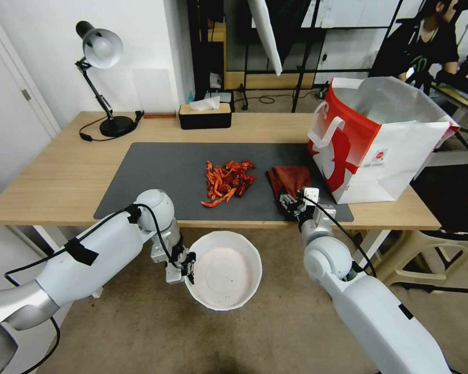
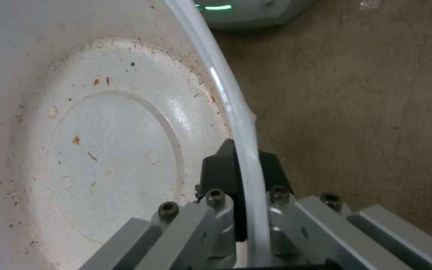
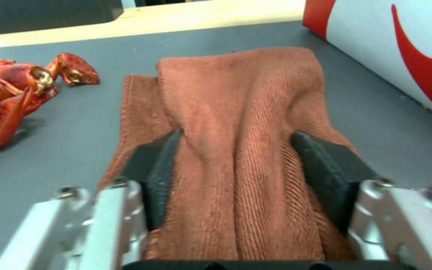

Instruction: Sweep shrimp from table into container with towel, then put container into takeout bag.

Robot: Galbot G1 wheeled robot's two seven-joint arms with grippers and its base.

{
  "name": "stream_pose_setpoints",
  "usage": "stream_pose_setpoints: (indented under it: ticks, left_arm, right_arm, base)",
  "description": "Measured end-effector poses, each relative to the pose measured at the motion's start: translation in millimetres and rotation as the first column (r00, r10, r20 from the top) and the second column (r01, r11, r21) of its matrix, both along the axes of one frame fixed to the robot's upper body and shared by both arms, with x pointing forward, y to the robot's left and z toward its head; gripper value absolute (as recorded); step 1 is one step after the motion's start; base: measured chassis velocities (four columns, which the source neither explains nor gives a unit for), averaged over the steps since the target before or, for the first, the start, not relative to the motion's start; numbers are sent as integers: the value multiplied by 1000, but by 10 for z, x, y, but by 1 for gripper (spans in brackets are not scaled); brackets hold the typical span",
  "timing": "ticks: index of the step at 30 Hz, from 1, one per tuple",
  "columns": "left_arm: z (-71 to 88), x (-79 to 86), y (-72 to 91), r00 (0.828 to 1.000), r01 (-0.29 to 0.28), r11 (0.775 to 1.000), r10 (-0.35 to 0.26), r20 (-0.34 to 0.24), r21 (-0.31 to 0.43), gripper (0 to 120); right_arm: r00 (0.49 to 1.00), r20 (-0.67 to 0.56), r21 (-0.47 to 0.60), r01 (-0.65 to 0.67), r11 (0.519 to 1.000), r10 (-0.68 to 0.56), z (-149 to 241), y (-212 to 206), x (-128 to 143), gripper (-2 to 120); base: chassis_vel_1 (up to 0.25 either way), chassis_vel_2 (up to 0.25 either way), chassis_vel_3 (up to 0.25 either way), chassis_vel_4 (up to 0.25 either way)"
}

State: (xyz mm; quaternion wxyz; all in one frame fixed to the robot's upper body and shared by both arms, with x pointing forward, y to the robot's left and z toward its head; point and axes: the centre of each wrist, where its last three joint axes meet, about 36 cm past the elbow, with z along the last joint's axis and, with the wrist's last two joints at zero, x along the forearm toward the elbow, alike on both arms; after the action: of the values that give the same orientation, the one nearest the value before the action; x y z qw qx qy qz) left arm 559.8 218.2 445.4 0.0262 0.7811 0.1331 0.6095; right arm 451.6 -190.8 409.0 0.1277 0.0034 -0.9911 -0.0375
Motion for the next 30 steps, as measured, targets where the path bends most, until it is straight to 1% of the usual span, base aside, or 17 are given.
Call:
stream_pose_setpoints:
  ticks: [1,2,3,5,6,7,8,9,10,13,22,30]
  left_arm:
    - [-1,0,2,1000,-1,1000,1,-1,0,0]
    - [-1,0,2,1000,-1,1000,1,-1,0,0]
    - [-4,-1,6,1000,-2,1000,2,-2,-1,0]
    - [-4,1,15,1000,-4,1000,4,-3,-2,0]
    - [-4,1,15,1000,-4,1000,4,-3,-2,0]
    - [-3,3,19,1000,-5,1000,5,-3,-3,0]
    - [-2,5,23,1000,-6,1000,6,-3,-3,0]
    - [-1,7,25,1000,-7,1000,7,-3,-3,0]
    - [-1,7,25,1000,-7,1000,7,-3,-3,0]
    - [1,10,27,1000,-8,1000,8,-3,-4,0]
    - [-13,-2,35,1000,-11,1000,11,-7,-8,0]
    - [-30,-24,57,1000,-14,1000,14,-10,-9,0]
  right_arm:
    - [1000,-2,1,-1,1000,1,5,6,-4,50]
    - [1000,-2,1,-1,1000,1,5,6,-4,50]
    - [1000,-4,1,-3,1000,3,6,9,-8,42]
    - [1000,-4,1,-5,1000,5,14,6,-14,35]
    - [1000,-4,1,-5,1000,5,14,6,-14,35]
    - [1000,-5,1,-6,1000,6,17,4,-16,29]
    - [1000,-5,1,-7,1000,7,22,1,-19,26]
    - [1000,-6,1,-8,1000,8,27,-2,-21,19]
    - [1000,-6,1,-8,1000,8,27,-2,-21,19]
    - [1000,-2,2,-11,1000,11,50,-7,-31,10]
    - [999,29,15,-13,1000,13,169,-50,-69,10]
    - [996,83,44,-32,999,28,302,-104,-77,10]
  base:
    - [0,0,0,0]
    - [0,0,0,0]
    - [0,0,0,0]
    - [0,0,0,0]
    - [0,0,0,0]
    - [0,0,0,0]
    - [0,0,0,0]
    - [0,0,0,0]
    - [0,0,0,0]
    - [0,0,0,0]
    - [0,0,0,0]
    - [0,0,0,0]
